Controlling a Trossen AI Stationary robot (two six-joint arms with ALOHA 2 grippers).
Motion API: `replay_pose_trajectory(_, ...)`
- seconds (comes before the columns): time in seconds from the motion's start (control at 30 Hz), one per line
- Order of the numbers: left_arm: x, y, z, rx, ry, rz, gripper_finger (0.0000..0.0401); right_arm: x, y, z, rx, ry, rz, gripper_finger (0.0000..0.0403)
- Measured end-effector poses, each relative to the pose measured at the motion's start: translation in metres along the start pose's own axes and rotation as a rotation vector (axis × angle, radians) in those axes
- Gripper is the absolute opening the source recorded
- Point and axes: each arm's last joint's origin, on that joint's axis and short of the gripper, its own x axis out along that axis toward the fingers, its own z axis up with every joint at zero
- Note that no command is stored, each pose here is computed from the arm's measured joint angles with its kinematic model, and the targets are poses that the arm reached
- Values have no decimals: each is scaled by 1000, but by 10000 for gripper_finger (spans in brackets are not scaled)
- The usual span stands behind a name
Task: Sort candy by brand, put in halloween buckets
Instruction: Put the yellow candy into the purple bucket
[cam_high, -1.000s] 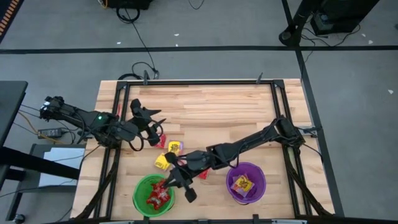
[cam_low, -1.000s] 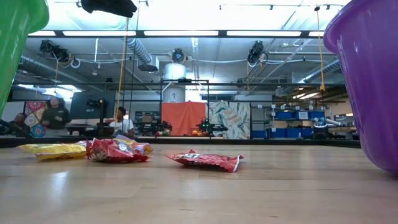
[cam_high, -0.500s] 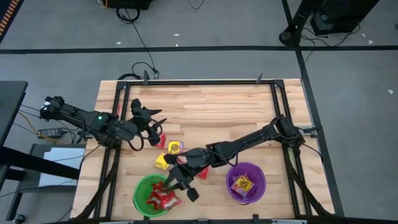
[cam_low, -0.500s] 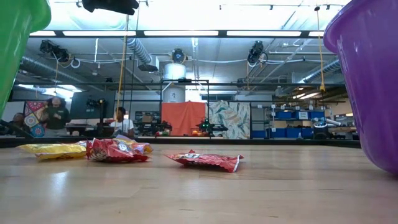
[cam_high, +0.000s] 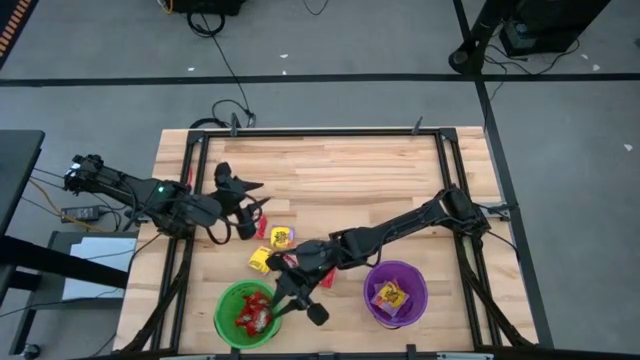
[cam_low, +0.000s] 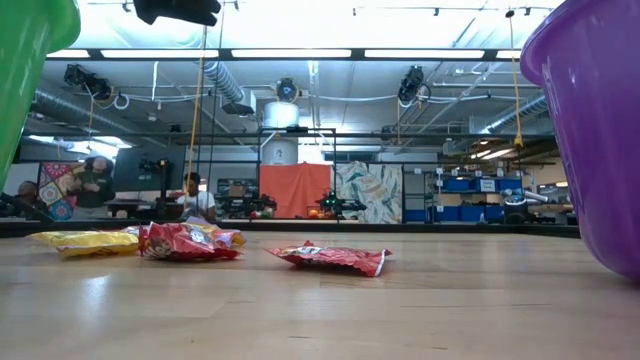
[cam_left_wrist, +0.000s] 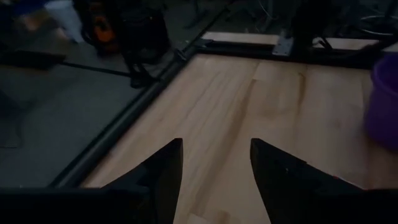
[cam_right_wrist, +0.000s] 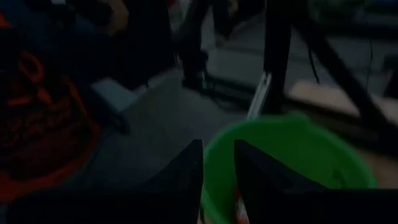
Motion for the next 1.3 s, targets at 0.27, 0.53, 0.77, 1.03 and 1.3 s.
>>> replay_pose_trajectory(0.27,0,1,-8,14,79,-32,193,-30,23,0,40,313,-317,103)
replay_pose_trajectory(0.53,0,2,-11,19,102,-23,193,-114,70,58,-25,330,-687,101)
replay_pose_trajectory(0.77,-1,4,-16,27,143,-6,193,-191,97,88,-51,302,-939,101)
replay_pose_trajectory(1.03,2,9,-31,107,161,123,193,-249,100,100,-74,300,-1121,100)
replay_pose_trajectory(1.3,32,2,-74,106,122,111,193,-301,103,91,71,374,-1218,100)
